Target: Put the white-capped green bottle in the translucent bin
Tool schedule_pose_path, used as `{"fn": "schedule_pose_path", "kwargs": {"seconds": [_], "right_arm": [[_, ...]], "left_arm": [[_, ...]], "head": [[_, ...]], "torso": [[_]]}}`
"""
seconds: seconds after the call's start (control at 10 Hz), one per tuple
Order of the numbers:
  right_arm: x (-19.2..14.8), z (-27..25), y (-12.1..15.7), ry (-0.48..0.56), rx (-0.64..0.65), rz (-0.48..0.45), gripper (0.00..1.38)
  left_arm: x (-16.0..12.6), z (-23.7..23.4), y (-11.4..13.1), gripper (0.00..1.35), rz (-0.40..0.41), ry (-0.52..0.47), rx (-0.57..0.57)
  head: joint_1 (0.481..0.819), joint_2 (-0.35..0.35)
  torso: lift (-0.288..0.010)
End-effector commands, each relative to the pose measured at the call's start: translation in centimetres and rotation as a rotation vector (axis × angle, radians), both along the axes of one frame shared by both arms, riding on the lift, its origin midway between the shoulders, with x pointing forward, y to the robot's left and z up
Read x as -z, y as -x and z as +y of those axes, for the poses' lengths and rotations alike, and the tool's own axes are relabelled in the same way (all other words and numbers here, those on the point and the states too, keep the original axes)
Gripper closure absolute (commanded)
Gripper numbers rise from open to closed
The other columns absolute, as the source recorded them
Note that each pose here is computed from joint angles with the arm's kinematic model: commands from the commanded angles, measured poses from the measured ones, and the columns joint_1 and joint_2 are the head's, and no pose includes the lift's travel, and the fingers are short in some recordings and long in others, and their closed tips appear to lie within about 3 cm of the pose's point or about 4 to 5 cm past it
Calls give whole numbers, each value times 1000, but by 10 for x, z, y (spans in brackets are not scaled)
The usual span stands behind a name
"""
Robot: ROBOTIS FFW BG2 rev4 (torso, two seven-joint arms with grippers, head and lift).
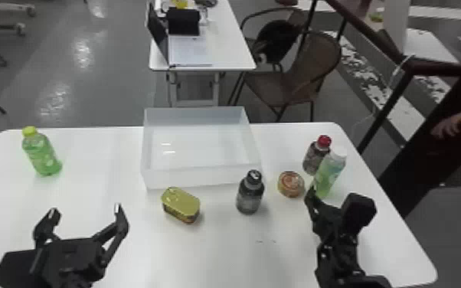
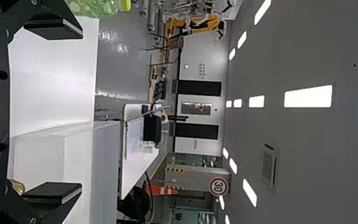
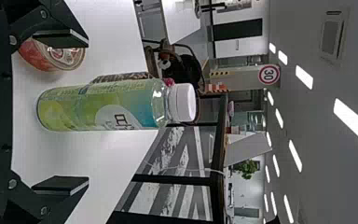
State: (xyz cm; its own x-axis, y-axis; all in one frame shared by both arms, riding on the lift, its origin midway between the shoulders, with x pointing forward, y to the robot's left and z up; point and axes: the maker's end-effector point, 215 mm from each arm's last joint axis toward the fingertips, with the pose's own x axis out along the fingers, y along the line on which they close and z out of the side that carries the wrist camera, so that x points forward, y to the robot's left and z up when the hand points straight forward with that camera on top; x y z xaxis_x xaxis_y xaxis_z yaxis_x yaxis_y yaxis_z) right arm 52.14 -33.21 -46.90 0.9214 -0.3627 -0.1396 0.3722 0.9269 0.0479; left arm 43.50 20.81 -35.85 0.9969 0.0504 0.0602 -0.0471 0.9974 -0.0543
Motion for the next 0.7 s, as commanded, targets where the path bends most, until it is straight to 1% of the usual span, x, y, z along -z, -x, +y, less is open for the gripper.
{"fn": "schedule_pose_path", "kwargs": {"seconds": [0.0,0.2,0.3,0.4,0.6], "right_arm": [[8,-7,-20,-18,4,18,252],[9,8,-56,-15,-125,24,252],[9,12,-64,-8,-156,27,254],[8,14,-67,-2,-157,28,252],[4,7,-74,42,-149,36,251]], "left_arm": [[2,2,2,148,4,8,-5],[4,3,2,148,7,22,-8],[5,3,2,148,7,24,-7],[6,2,3,148,10,24,-6],[7,3,4,148,12,26,-8]], "head": [[695,-141],[695,-137],[695,-131],[695,-119],[695,-117]], "torso": [[-45],[-45],[-45],[-45],[-45]]}}
